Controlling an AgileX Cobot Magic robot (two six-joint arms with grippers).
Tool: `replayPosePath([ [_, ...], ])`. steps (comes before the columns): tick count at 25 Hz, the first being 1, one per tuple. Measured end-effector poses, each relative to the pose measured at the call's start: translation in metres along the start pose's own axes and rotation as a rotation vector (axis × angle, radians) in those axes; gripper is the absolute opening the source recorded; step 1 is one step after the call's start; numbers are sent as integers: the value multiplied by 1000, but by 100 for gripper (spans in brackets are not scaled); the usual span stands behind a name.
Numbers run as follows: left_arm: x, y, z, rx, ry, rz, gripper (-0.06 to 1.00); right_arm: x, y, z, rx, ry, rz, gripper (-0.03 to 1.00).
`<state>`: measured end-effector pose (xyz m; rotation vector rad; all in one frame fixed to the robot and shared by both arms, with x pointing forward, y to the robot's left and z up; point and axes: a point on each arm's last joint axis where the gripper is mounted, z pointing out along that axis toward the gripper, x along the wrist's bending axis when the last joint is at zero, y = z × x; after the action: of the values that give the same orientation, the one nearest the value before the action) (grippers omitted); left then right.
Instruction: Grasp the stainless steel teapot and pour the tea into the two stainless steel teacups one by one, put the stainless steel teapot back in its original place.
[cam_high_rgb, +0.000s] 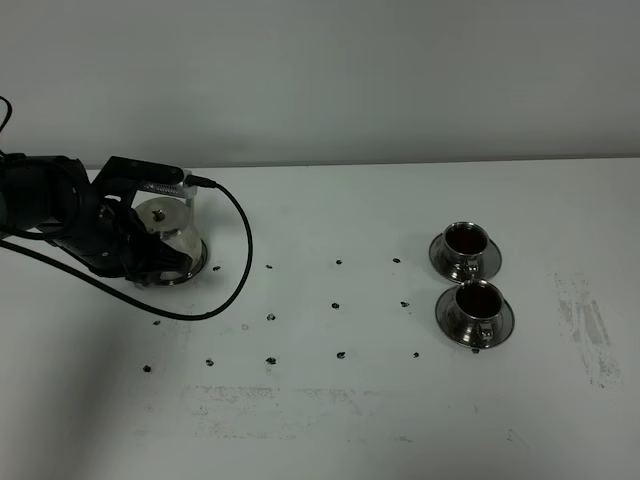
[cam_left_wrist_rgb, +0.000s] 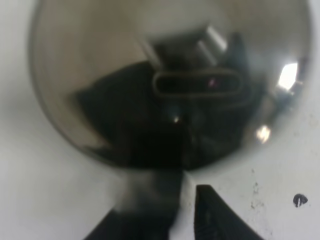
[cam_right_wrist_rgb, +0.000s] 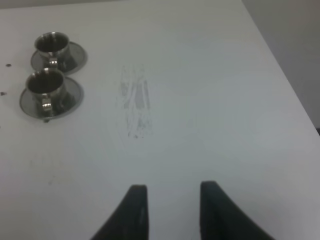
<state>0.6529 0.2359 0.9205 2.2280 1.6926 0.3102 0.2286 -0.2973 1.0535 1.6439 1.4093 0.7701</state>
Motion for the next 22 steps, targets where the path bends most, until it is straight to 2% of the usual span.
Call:
replayPosePath([
  [4,0,1,0,-7,1,1,34,0,0,0,0,0,0,24],
  [11,-2,3,-10,-23,-8,-8,34,0,0,0,0,0,0,24],
  [16,-12,5,-40,-67,-12,16,34,0,0,0,0,0,0,24],
  [22,-21,-16,-94,-137,-10,33,34,0,0,0,0,0,0,24],
])
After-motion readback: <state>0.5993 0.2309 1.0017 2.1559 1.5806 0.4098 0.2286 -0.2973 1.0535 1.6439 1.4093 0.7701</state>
